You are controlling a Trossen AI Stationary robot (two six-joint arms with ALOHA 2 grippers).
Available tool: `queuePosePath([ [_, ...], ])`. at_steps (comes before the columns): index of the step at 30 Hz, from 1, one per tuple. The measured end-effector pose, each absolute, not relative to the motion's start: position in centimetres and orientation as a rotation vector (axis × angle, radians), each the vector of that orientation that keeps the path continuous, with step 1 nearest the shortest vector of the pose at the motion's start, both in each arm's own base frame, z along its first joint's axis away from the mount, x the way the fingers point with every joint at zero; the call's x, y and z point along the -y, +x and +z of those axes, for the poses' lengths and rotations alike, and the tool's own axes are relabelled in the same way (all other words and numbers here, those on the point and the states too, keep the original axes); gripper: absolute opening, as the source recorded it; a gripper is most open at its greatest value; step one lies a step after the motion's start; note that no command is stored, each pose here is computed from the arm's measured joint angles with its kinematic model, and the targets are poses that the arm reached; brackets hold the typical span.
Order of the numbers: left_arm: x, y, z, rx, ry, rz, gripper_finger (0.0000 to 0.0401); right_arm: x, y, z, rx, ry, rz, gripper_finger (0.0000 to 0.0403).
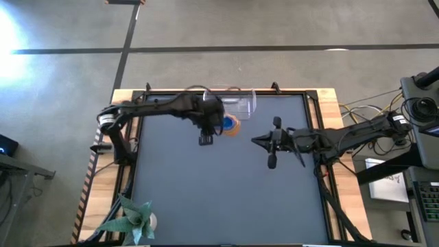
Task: Nest measuring cups in basket
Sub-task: Put the nested measuring cups into the transparent bin
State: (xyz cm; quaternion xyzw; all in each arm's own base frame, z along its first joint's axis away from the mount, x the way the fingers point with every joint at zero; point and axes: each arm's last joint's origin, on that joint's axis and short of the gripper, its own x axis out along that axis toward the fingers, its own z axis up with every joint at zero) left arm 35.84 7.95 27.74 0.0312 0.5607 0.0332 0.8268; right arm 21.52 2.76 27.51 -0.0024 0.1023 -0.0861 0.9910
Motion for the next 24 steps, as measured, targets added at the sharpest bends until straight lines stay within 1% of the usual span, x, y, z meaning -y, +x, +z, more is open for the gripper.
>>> queuePosePath([
  [6, -11.4, 34.3, 29.1, -1.143, 0.033, 0.136, 0.0108, -2.7, 21.0, 28.3, -0.161, -0.041, -0.165, 0.0009],
  [13, -14.9, 33.5, 29.3, -1.086, 0.055, 0.154, 0.0108, -2.6, 20.5, 28.9, -0.128, -0.076, -0.163, 0.0009],
  [17, -17.7, 33.3, 28.7, -1.05, 0.047, 0.167, 0.0108, -2.6, 20.5, 29.0, -0.119, -0.094, -0.162, 0.0009],
  [21, -20.2, 33.7, 29.0, -1.03, 0.046, 0.177, 0.0108, -2.6, 20.5, 29.0, -0.119, -0.101, -0.161, 0.0009],
  [24, -21.7, 34.9, 29.6, -1.012, 0.065, 0.152, 0.0108, -2.6, 20.5, 29.0, -0.12, -0.105, -0.161, 0.0009],
])
